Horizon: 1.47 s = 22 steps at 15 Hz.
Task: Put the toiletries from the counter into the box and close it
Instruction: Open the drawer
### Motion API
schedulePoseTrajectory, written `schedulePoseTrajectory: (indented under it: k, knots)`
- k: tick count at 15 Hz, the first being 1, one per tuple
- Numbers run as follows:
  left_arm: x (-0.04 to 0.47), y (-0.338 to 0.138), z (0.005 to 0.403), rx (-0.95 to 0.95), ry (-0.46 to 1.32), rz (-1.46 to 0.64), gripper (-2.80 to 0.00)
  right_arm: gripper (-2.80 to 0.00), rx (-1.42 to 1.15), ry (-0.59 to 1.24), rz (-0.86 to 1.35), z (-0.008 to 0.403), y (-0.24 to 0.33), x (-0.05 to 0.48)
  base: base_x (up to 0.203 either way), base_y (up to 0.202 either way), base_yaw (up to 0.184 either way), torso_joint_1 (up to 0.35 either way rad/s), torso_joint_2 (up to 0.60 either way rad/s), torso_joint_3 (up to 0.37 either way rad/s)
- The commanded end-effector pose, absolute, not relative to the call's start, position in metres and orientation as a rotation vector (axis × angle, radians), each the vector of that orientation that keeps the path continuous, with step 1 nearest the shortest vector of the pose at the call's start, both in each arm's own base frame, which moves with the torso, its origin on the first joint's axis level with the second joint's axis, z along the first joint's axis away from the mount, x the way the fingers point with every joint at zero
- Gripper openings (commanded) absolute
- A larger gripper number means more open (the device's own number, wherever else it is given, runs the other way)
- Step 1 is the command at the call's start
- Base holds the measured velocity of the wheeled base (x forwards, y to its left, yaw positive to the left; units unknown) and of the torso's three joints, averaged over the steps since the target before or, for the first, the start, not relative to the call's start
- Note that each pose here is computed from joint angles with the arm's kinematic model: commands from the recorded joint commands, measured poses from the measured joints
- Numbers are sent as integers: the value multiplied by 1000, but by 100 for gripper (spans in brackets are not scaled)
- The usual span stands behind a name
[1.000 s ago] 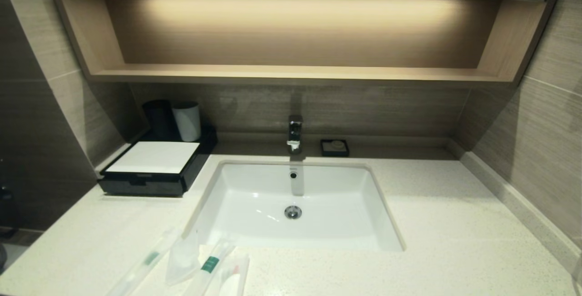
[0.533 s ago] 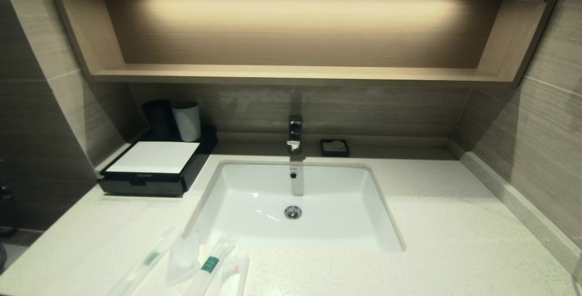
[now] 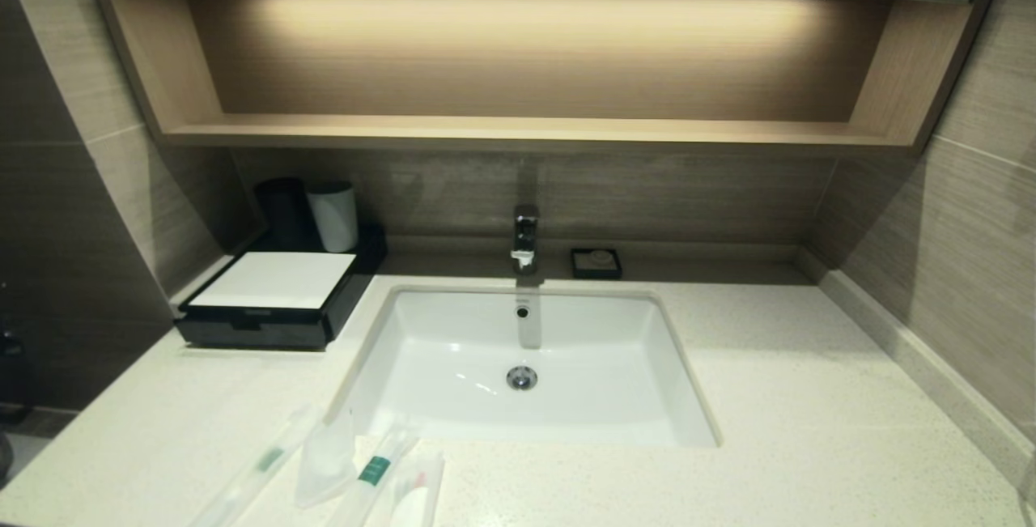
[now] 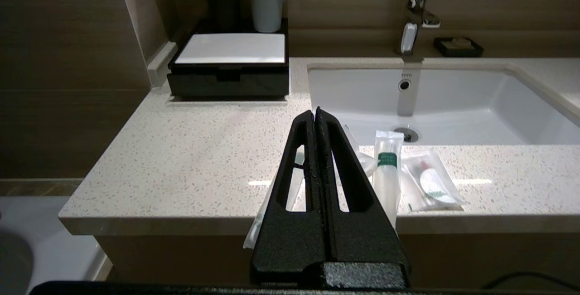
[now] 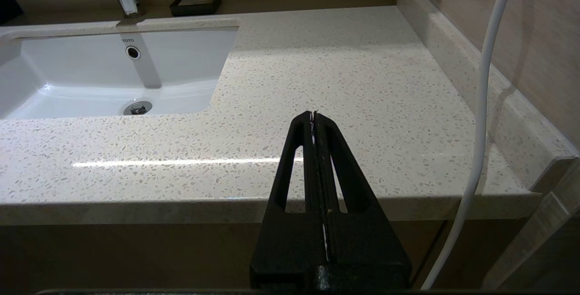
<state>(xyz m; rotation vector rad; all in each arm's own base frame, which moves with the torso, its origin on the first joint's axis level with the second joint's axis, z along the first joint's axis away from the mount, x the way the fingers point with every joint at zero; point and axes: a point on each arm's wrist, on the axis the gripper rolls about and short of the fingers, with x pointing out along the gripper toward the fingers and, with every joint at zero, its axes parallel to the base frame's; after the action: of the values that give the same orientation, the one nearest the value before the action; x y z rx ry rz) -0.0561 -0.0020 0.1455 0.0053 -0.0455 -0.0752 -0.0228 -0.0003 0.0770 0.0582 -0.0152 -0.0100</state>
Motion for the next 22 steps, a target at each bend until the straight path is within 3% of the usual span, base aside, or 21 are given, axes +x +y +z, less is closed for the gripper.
schedulePoseTrajectory:
  k: [1, 4, 7, 11, 13, 16, 22]
  knots:
    - [-40, -2, 181, 4, 59, -72, -280, -280, 58, -16, -10, 77, 0, -23, 0, 0, 0, 0, 0, 0]
    - [3, -1, 226, 8, 200, -49, -280, -280, 58, -15, -10, 77, 0, -23, 0, 0, 0, 0, 0, 0]
    - [54, -2, 246, 32, 410, -51, -280, -280, 58, -14, -10, 77, 0, -23, 0, 0, 0, 0, 0, 0]
    - [100, -13, 243, 74, 898, -100, -280, -280, 58, -16, -9, 77, 0, -23, 0, 0, 0, 0, 0, 0]
    - [117, -18, 243, 71, 1062, -110, -280, -280, 58, -14, -9, 77, 0, -23, 0, 0, 0, 0, 0, 0]
    - [138, -14, 236, -2, 984, -36, -280, -280, 58, -16, -10, 77, 0, -23, 0, 0, 0, 0, 0, 0]
    - [205, 4, 204, -42, 1020, 105, -280, -280, 58, -14, -10, 77, 0, -23, 0, 0, 0, 0, 0, 0]
